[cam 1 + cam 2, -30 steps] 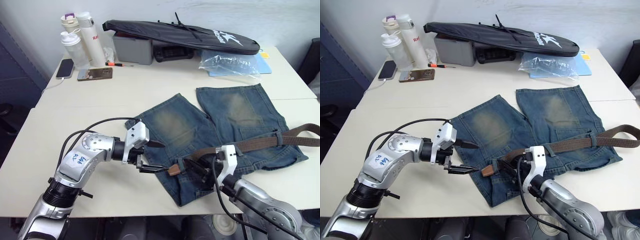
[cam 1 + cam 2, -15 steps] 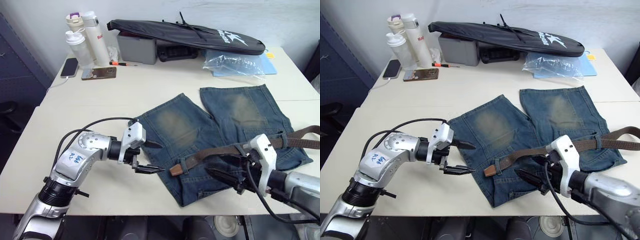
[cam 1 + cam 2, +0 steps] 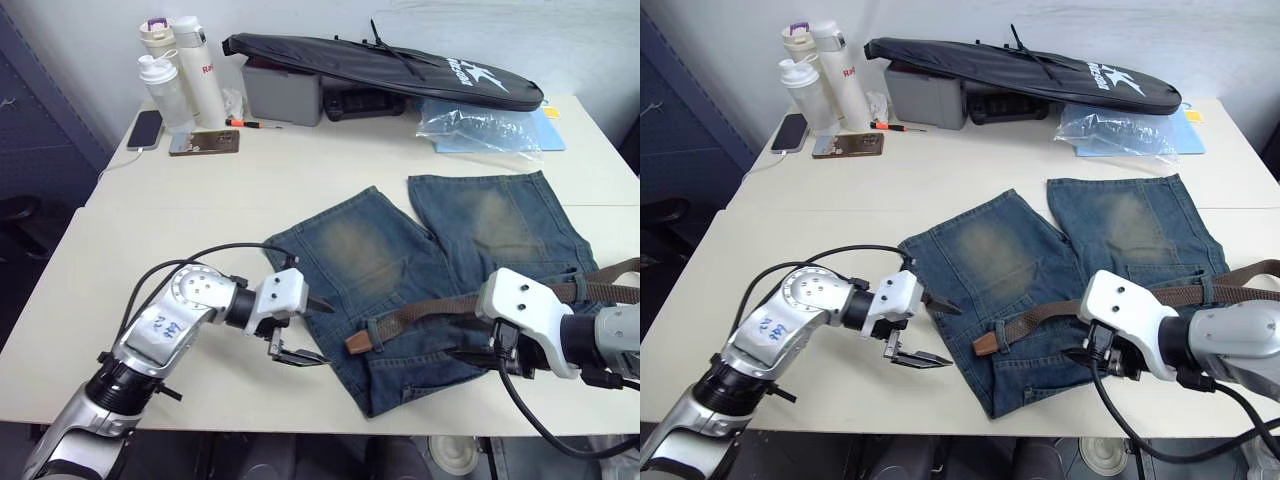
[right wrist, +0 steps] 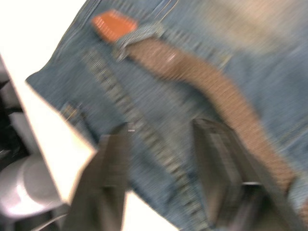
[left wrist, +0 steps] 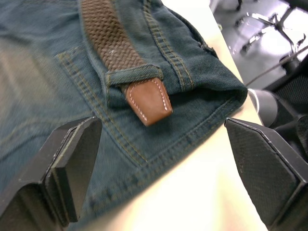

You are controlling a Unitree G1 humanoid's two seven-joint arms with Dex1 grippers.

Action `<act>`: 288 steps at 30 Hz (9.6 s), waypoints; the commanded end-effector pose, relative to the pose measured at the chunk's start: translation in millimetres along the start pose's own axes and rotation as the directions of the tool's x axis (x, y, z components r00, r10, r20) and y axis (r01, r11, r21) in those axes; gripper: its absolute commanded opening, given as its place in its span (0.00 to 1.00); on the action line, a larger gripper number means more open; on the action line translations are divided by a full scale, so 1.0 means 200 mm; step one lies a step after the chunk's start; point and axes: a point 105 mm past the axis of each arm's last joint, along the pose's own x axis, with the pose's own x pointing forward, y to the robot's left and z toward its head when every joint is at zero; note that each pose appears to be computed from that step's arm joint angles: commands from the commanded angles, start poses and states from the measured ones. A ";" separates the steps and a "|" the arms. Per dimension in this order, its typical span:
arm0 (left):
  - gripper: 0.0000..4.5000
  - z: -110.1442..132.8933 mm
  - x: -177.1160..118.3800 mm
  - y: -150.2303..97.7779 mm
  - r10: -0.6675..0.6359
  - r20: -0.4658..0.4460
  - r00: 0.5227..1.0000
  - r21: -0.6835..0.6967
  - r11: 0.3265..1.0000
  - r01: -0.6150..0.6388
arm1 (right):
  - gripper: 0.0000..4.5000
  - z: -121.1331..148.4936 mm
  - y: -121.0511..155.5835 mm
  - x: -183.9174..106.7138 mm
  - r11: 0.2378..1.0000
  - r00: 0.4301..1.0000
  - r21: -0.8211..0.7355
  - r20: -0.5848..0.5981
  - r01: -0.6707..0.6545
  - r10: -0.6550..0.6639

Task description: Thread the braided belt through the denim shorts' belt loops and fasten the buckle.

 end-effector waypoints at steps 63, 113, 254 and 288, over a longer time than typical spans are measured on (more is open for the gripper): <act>0.41 -0.02 0.12 0.15 0.000 0.007 1.000 0.459 0.888 -0.003 | 0.00 -0.31 -0.01 0.18 0.959 0.973 0.200 -0.151 0.202 -0.174; 0.01 0.03 -0.18 0.12 0.110 -0.067 0.992 0.385 0.920 -0.076 | 0.00 -0.56 -0.48 -0.05 0.841 0.788 0.114 -0.436 0.528 -0.435; 0.98 -0.07 -0.42 0.55 0.229 -0.048 0.972 -0.436 0.871 -0.226 | 1.00 0.00 -0.66 0.06 0.805 0.875 0.450 0.095 0.387 -0.474; 1.00 -0.26 -0.41 0.66 0.332 -0.247 0.910 -0.455 0.789 -0.412 | 0.06 -0.09 -0.55 0.09 0.791 0.878 0.560 0.218 0.244 -0.426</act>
